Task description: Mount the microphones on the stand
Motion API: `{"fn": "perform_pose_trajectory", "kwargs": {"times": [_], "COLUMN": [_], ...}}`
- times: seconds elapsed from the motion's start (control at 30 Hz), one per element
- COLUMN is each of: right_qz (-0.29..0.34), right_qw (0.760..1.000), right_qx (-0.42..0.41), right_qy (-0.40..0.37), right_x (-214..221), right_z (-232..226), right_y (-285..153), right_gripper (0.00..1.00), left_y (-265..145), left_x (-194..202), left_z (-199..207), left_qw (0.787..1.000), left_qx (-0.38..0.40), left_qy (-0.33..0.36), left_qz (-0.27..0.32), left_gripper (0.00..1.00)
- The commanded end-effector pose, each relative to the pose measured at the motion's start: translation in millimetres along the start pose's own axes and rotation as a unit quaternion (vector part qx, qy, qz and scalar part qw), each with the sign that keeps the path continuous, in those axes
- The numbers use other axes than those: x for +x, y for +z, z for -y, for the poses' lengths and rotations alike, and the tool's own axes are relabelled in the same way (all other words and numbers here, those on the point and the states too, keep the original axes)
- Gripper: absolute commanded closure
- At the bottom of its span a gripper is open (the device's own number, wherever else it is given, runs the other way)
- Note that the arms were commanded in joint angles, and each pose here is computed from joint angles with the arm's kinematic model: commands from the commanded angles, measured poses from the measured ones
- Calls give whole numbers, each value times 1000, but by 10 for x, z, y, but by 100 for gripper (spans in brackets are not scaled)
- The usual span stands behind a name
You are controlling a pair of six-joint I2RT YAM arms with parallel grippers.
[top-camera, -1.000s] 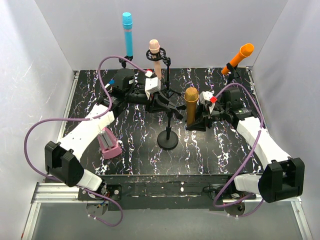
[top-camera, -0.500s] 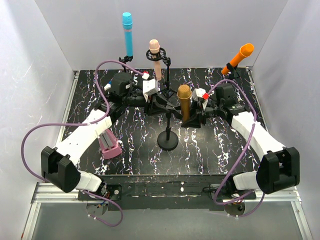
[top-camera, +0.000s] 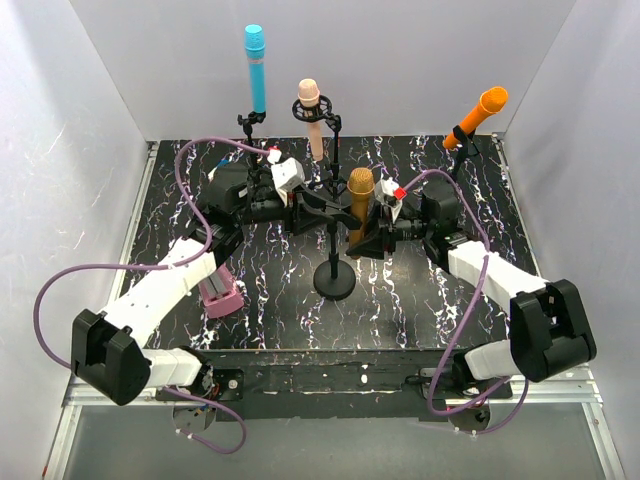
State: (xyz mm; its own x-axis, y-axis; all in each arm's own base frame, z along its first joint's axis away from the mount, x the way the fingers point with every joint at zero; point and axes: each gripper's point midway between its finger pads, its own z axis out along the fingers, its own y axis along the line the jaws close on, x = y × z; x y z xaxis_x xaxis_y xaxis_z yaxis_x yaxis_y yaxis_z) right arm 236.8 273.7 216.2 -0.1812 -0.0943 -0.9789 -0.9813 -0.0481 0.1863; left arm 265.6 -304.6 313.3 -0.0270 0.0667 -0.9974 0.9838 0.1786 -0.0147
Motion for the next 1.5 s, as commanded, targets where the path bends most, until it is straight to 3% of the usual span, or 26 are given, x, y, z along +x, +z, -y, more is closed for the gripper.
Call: {"fn": "perform_pose_trajectory", "kwargs": {"times": [0.0,0.23,0.47,0.5,0.57,0.63,0.73,0.77,1.07,1.27,1.47], "right_qz": [43,38,25,25,19,19,23,24,2,-33,-29], "right_qw": [999,999,999,999,999,998,997,997,997,994,995], "right_qx": [24,32,23,25,37,48,65,70,65,77,76], "right_qy": [-23,-21,-32,-33,-32,-34,-39,-38,-49,-70,-49], "right_x": [-307,-294,-276,-278,-252,-250,-263,-266,-164,83,160], "right_z": [121,171,136,135,139,121,92,89,-36,-169,-238], "right_y": [110,242,327,322,294,251,160,127,-149,-368,-534], "right_gripper": [95,95,87,85,68,50,22,20,14,13,13], "left_y": [-58,-54,-4,-16,-51,-87,-126,-137,-351,-518,-352], "left_x": [-69,-133,-125,-127,-169,-202,-294,-323,-447,110,387], "left_z": [182,191,214,184,172,167,182,174,229,432,437], "left_qw": [999,997,996,995,994,994,994,993,993,996,997], "left_qx": [3,-10,-20,-33,-46,-57,-63,-67,-101,-87,-63], "left_qy": [-51,-71,-90,-95,-94,-92,-84,-82,-37,-9,-38], "left_qz": [13,20,20,20,25,30,42,45,51,-3,7], "left_gripper": [100,100,99,86,68,37,10,4,2,2,2]}}
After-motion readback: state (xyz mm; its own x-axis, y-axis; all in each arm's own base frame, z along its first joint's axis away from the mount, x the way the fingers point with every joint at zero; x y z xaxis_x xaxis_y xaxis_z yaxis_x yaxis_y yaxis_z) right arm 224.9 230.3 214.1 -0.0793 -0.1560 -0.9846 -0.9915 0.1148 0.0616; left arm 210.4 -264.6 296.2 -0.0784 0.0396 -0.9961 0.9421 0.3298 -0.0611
